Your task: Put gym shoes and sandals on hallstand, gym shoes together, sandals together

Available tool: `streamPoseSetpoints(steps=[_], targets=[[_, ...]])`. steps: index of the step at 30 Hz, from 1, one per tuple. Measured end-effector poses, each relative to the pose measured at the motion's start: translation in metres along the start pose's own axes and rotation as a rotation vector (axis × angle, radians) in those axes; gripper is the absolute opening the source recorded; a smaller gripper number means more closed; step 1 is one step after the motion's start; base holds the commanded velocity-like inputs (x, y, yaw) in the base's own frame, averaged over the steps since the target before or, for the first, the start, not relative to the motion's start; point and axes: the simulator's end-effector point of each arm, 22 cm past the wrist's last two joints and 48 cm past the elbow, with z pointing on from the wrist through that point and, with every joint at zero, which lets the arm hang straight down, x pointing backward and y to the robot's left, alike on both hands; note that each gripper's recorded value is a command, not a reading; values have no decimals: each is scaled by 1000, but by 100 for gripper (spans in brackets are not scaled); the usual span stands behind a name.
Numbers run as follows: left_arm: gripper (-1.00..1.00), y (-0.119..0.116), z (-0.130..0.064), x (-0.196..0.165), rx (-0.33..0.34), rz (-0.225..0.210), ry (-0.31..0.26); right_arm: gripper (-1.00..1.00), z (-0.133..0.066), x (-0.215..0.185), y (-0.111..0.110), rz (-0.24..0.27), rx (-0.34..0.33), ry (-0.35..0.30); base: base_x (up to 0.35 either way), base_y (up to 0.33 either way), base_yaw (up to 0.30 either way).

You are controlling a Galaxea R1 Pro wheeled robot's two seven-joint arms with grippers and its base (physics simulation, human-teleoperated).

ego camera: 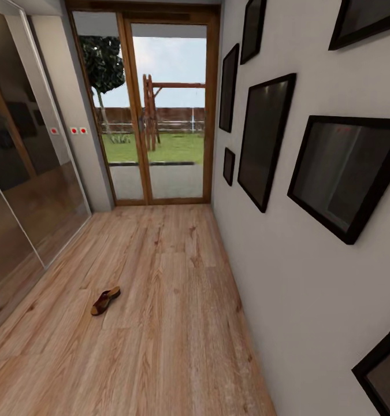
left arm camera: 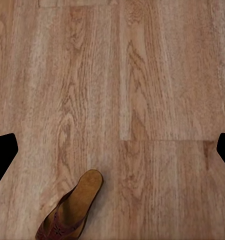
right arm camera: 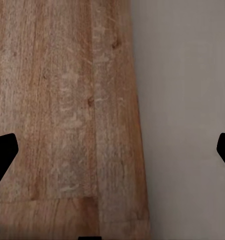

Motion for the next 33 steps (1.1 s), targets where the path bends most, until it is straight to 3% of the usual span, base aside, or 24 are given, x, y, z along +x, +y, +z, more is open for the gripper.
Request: streamPoseSetpoints(steps=[12, 33], targets=[[100, 1, 0, 0, -2, -4, -1, 100, 0, 0, 0, 0, 0, 0, 153, -76, 0], [100, 0, 0, 0, -1, -2, -1, 100, 0, 0, 0, -1, -1, -1, 15, -7, 16]])
